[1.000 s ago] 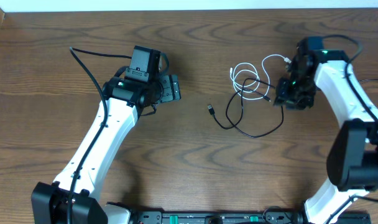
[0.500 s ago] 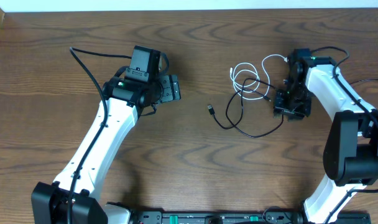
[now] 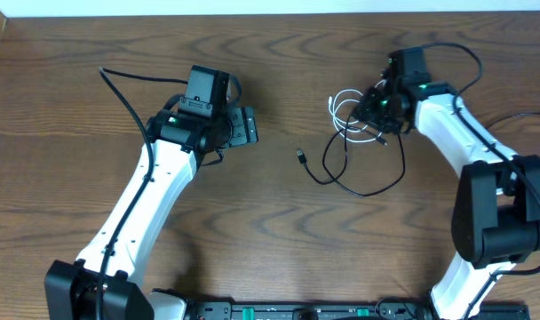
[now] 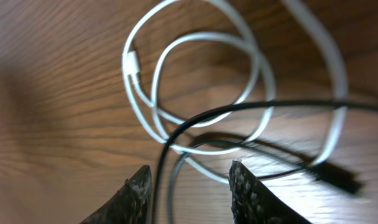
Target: Untangle cables
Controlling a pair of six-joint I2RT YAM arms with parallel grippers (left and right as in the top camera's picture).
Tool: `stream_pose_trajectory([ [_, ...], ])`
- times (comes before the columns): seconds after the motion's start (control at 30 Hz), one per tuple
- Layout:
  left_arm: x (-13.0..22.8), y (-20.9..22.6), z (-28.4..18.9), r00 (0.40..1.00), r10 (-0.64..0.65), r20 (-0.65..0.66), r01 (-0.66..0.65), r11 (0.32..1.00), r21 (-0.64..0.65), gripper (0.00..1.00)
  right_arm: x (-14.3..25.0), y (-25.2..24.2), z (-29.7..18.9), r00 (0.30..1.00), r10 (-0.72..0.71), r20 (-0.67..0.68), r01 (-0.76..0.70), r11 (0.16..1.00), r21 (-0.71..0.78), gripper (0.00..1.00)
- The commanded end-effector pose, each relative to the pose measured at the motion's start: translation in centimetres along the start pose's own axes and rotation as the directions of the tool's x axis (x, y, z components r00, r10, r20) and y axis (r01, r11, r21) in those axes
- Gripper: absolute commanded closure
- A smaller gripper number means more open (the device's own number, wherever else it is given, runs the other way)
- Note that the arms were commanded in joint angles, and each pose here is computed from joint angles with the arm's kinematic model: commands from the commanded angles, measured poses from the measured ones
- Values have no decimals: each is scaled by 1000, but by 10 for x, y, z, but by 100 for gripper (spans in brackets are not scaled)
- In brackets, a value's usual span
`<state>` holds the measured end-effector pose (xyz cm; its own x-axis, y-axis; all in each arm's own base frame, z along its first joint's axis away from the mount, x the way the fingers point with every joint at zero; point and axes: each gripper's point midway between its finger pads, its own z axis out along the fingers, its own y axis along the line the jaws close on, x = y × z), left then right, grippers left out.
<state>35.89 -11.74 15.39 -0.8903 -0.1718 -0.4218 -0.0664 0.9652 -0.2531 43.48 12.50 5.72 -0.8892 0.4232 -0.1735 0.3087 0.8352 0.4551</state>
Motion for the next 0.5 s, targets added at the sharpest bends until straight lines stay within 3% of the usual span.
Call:
stream_pose_trajectory([
  [0.0,-1,3,-2,1000,11,3,-11,1000,-17,15,10,-1,11,991,130,15,-131,990,61,65],
  [0.47,0,3,-2,1000,11,-3,-11,1000,-20,15,66,-6,29,990,-82,-114,102,977,188,77],
])
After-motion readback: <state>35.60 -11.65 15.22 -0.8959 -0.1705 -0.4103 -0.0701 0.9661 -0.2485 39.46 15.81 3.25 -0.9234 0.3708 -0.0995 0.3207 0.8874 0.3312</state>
